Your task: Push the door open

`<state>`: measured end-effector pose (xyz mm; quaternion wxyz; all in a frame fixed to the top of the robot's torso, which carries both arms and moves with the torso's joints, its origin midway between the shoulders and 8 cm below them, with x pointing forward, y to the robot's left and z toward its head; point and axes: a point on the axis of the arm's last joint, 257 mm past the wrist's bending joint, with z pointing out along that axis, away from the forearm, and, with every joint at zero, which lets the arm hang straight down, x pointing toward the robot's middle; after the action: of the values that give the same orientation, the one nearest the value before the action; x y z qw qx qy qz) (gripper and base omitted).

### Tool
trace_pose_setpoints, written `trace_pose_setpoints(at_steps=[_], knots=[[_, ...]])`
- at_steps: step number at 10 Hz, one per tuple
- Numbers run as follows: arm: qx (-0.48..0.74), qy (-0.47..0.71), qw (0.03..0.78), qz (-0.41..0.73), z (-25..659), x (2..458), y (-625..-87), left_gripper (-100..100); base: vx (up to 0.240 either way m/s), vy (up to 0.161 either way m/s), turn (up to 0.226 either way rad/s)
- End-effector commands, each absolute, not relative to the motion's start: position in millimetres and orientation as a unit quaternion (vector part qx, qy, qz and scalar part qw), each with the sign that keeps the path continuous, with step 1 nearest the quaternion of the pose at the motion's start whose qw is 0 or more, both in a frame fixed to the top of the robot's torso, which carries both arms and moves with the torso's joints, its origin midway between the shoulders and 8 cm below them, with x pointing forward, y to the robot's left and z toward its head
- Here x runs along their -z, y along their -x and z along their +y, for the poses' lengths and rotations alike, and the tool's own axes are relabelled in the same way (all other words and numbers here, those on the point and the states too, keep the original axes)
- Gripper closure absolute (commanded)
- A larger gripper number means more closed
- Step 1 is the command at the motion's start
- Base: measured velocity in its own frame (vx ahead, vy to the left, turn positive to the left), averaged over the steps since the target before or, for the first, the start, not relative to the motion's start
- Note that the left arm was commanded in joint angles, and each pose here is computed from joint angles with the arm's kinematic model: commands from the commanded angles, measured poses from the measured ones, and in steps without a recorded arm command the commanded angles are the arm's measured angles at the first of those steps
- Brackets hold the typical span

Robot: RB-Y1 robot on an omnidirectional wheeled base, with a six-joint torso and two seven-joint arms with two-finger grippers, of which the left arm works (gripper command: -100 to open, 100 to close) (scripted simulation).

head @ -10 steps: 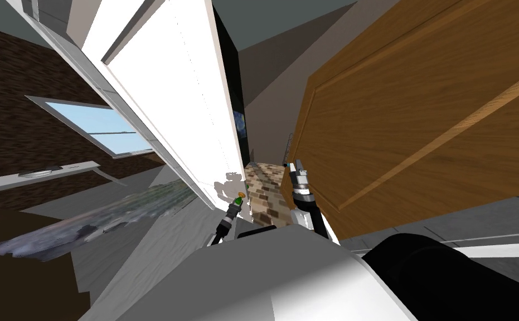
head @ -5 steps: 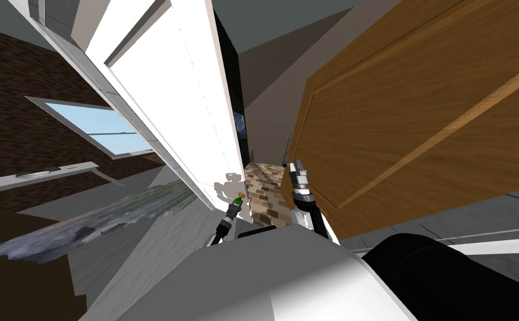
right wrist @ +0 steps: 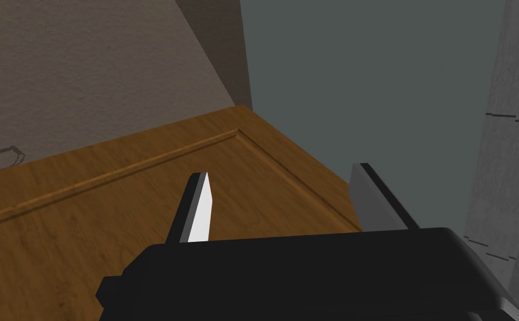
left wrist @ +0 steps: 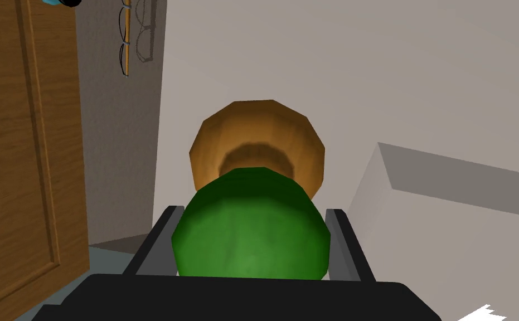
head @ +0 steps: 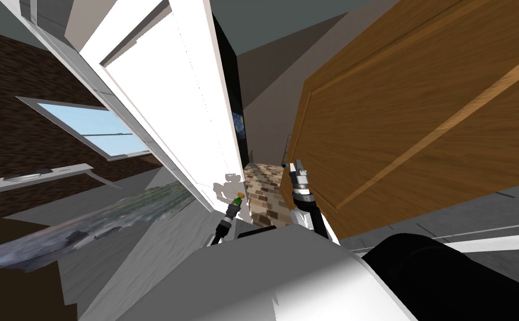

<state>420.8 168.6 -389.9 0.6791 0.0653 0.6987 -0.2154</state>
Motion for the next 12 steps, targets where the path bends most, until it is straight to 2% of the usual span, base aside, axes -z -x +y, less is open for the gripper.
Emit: trace_pose_setpoints(at_steps=[1,12], knots=[[0.232,-0.038,0.68,0.695,172,384,-426,100,0.038,-0.016,-0.04],[0.318,0.103,0.653,0.68,191,378,-436,100,0.031,-0.013,-0.029]])
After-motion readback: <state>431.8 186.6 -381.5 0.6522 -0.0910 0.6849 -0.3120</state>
